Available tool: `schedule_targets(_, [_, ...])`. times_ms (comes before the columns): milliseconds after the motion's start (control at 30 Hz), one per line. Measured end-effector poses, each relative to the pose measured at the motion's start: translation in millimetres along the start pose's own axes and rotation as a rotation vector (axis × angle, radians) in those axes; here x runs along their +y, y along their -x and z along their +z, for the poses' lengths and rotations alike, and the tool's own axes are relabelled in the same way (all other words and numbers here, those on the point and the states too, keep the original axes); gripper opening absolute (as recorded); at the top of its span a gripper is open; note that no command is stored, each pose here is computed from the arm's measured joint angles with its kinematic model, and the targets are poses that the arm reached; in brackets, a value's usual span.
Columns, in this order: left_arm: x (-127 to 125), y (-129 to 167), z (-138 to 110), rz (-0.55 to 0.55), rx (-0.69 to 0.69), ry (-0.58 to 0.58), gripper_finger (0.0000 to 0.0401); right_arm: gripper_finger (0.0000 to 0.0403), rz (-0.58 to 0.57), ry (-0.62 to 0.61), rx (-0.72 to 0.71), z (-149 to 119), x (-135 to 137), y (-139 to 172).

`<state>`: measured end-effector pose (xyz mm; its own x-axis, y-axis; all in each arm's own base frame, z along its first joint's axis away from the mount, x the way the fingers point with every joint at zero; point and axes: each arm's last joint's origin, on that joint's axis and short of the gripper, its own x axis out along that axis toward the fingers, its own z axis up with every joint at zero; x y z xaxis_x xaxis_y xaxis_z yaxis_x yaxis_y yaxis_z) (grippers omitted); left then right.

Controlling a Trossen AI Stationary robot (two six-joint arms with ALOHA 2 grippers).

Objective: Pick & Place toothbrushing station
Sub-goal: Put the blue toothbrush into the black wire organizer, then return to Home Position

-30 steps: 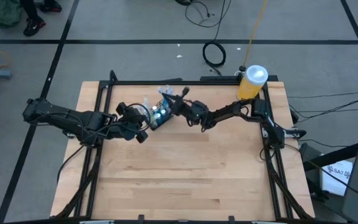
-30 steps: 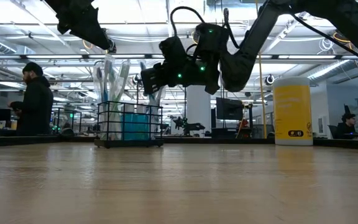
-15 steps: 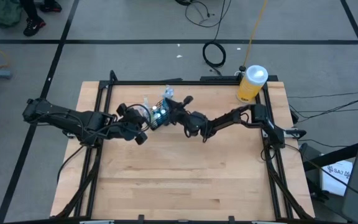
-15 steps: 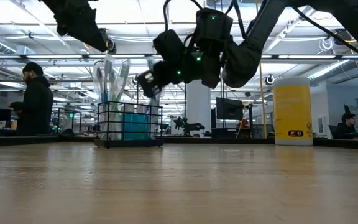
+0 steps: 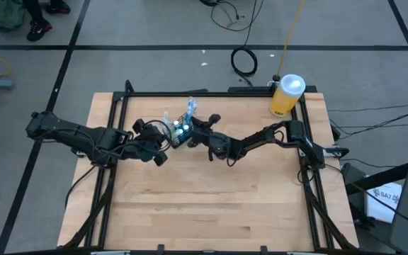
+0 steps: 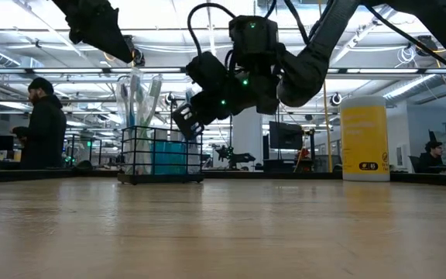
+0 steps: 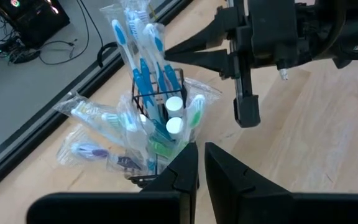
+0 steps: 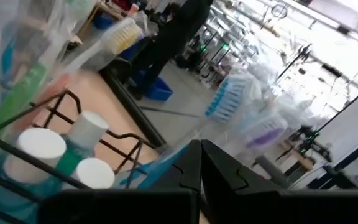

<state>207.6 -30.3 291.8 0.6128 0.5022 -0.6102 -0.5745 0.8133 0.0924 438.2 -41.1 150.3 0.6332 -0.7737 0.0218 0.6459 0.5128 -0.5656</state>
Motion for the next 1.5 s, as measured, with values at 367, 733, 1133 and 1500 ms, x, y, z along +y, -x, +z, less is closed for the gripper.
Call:
schedule_targets(367, [0, 0, 0, 0.001, 0.000, 0.002, 0.0037, 0.0013, 0.027, 0.014, 0.040, -3, 2, 0])
schedule_targets(733, [0, 0, 0, 0.001, 0.000, 0.002, 0.0037, 0.0105, 0.036, -0.011, 0.036, -1, 5, 4])
schedule_targets(1133, [-4, 4, -3, -0.016, -0.005, -0.073, 0.0037, 0.0181, 0.057, 0.082, 0.096, 38, -5, 39])
schedule_targets(1500, [2, 31, -9, 0.025, -0.099, -0.138, 0.0037, 0.0166, 0.250, -0.013, 0.244, 87, -76, 103])
